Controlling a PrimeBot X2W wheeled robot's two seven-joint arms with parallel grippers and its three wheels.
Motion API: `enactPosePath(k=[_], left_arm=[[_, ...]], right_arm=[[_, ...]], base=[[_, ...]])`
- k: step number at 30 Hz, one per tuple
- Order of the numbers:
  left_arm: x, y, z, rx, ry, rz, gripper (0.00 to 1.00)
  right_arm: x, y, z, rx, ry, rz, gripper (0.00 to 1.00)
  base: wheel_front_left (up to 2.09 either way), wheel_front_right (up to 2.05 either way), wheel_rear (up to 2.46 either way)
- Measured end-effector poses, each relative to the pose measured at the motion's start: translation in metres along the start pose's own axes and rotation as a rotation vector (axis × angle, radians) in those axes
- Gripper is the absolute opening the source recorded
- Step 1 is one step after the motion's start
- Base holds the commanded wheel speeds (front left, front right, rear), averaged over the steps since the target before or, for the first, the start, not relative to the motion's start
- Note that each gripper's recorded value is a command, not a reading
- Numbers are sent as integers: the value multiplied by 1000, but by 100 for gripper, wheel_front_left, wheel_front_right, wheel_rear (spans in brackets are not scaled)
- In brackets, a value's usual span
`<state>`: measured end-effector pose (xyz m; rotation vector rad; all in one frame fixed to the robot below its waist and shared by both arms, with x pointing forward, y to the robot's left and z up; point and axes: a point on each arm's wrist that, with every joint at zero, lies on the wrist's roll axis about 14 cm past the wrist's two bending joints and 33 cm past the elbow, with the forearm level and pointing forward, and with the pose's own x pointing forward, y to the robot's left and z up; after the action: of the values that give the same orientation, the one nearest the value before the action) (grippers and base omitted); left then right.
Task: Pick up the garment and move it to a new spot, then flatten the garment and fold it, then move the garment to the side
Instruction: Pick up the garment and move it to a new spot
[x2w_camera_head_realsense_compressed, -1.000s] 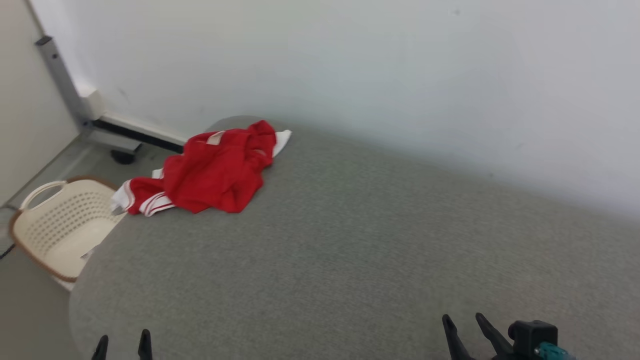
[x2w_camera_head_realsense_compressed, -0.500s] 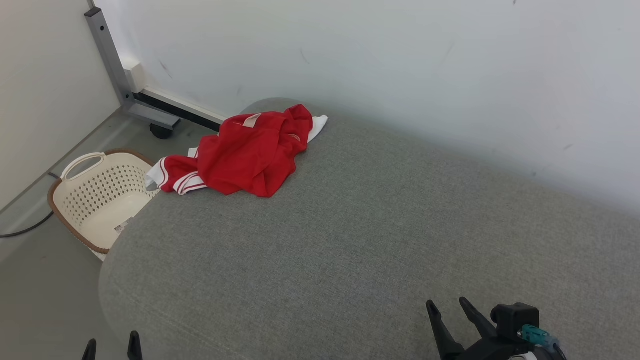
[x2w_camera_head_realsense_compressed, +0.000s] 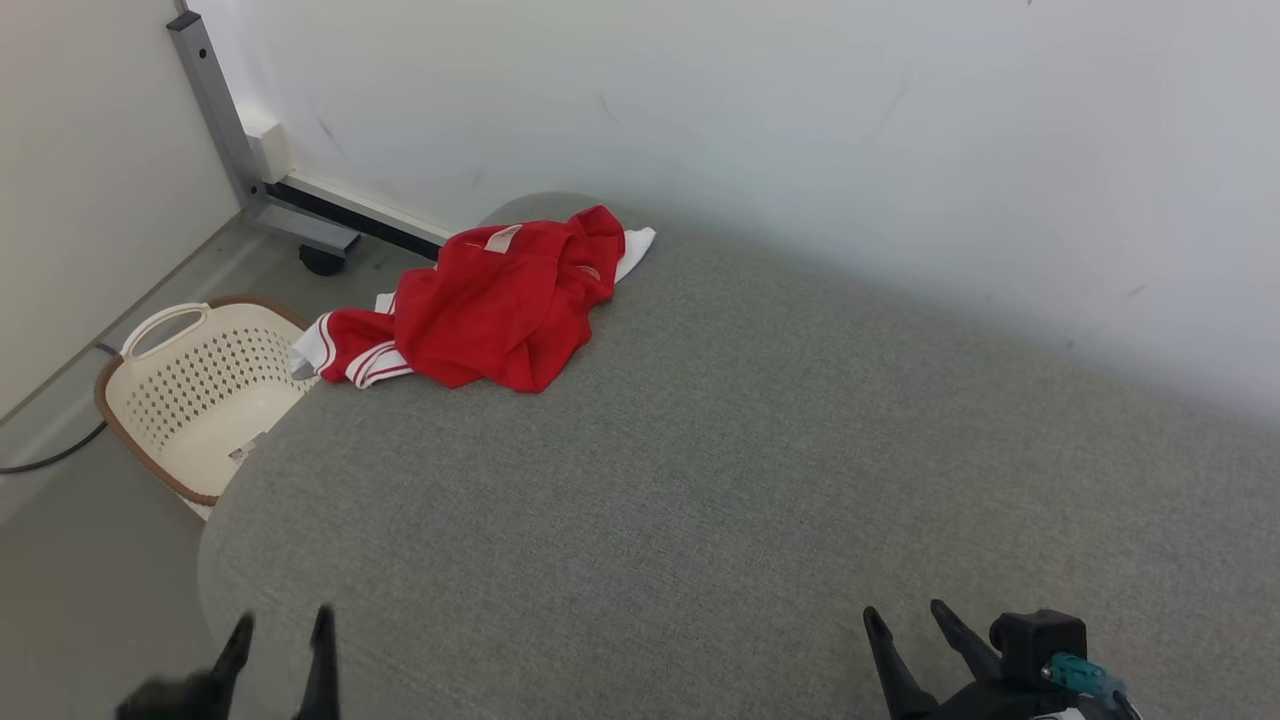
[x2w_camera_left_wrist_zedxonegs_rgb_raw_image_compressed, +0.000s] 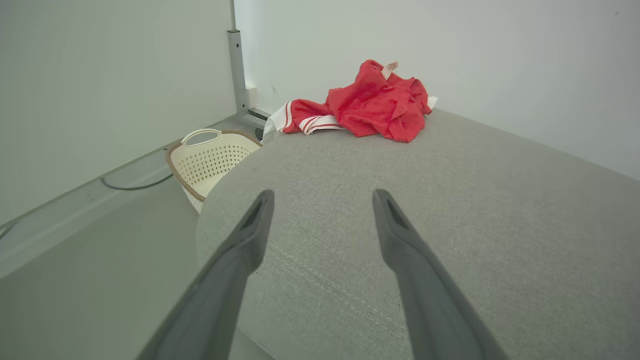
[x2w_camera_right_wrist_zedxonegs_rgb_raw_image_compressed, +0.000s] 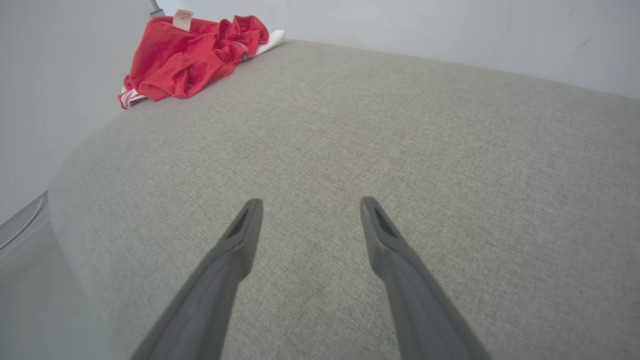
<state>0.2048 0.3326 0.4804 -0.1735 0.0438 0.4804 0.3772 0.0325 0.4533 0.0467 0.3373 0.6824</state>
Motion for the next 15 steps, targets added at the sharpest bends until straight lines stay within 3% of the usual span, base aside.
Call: enactPosePath(k=[6,15], left_arm=[[57,-33,17,25,45,-101,100],[147,-49,44,69,87,-97,100]], right_arm=[[1,-10,3,-35,19,-16,100],[0,-33,32,-140,19,-19,100]], base=[[0,0,0],[0,0,0]])
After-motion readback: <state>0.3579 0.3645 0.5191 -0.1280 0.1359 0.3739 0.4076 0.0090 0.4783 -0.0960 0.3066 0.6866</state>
